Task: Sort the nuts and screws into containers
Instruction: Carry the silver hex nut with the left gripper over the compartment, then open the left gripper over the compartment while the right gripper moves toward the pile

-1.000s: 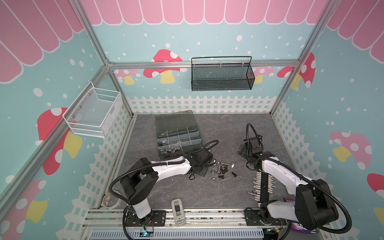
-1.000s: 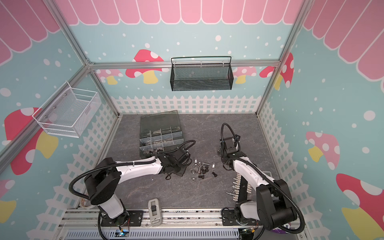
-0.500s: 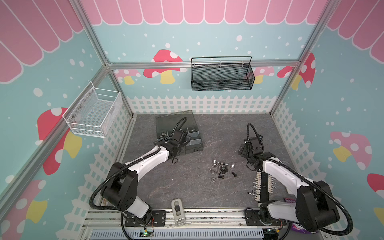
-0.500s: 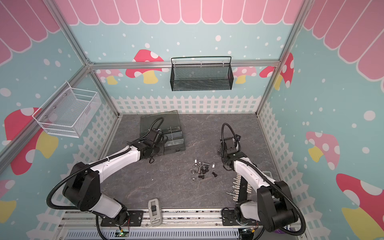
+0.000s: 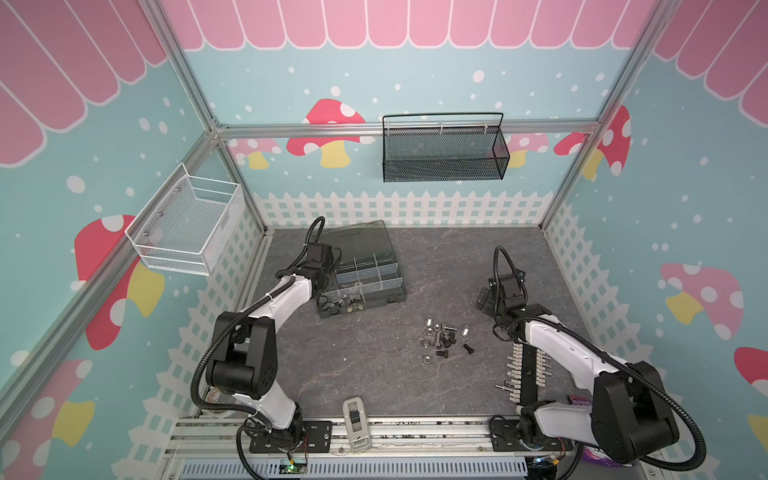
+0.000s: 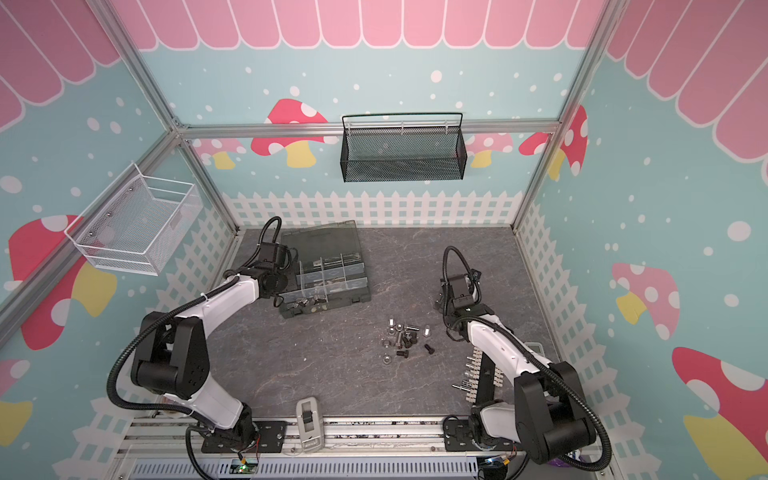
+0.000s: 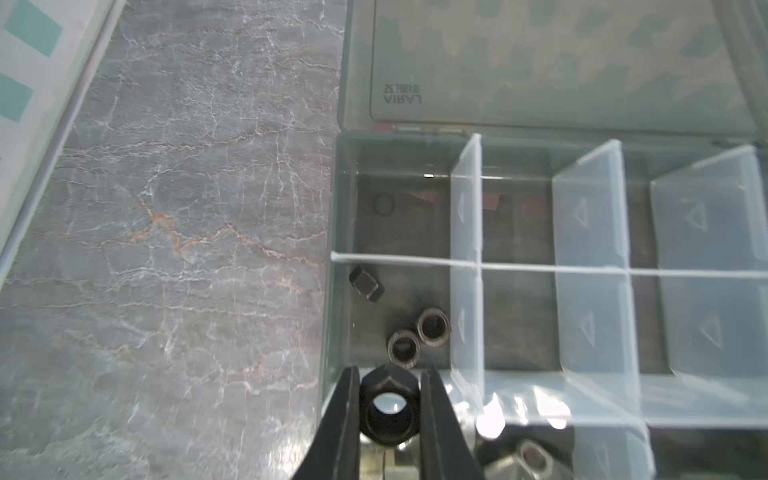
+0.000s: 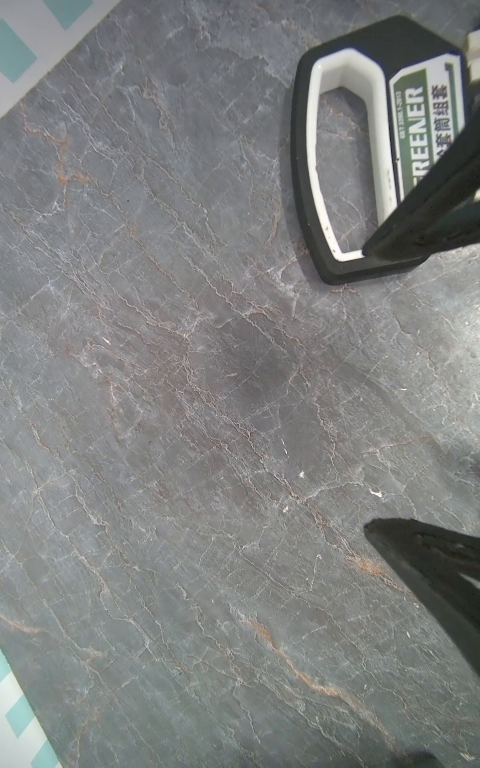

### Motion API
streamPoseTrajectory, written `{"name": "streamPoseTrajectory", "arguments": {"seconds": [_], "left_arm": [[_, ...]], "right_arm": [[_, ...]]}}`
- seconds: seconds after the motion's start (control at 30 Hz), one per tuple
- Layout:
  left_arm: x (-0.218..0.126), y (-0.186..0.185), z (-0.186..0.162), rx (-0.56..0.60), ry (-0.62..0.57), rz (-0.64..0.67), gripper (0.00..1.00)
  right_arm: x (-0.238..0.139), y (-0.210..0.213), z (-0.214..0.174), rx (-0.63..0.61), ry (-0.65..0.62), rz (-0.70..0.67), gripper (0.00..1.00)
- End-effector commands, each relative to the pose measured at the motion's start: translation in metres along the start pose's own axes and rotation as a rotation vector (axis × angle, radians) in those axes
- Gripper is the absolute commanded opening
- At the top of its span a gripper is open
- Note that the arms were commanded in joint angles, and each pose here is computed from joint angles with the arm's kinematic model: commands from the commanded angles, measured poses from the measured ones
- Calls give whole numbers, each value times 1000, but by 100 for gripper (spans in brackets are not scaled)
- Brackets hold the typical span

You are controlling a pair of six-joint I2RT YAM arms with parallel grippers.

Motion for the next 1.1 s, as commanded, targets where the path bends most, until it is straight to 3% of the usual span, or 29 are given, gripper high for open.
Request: {"name": "streamPoseTrajectory", "arguments": {"seconds": [0.0, 0.23, 0.57, 0.97, 1.07], "left_arm": [[7, 0, 15, 2, -22, -21, 17], [28, 0, 15, 4, 14, -23, 19], [34, -2, 9, -2, 36, -38, 31], [1, 0, 6, -50, -18, -66, 37], [-15, 1, 1, -74, -46, -76, 43]], "right_arm": [[-5, 3, 3, 23, -15, 21, 97], [-4, 5, 1, 13, -5, 30, 97], [-5, 6, -5, -57, 27, 45, 99], [-27, 23, -22, -176, 78, 85, 82], [-39, 33, -29, -200, 87, 130, 79]]}}
Point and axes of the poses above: each gripper's point midway between its finger pads, its own x axis out along the fingers, its own y axis along the line the jaws close on, z = x × y, the point moved 5 cm from there along -x, back along the fingers, and after that the axes turned 11 degrees about x, right-handed, at the moved point
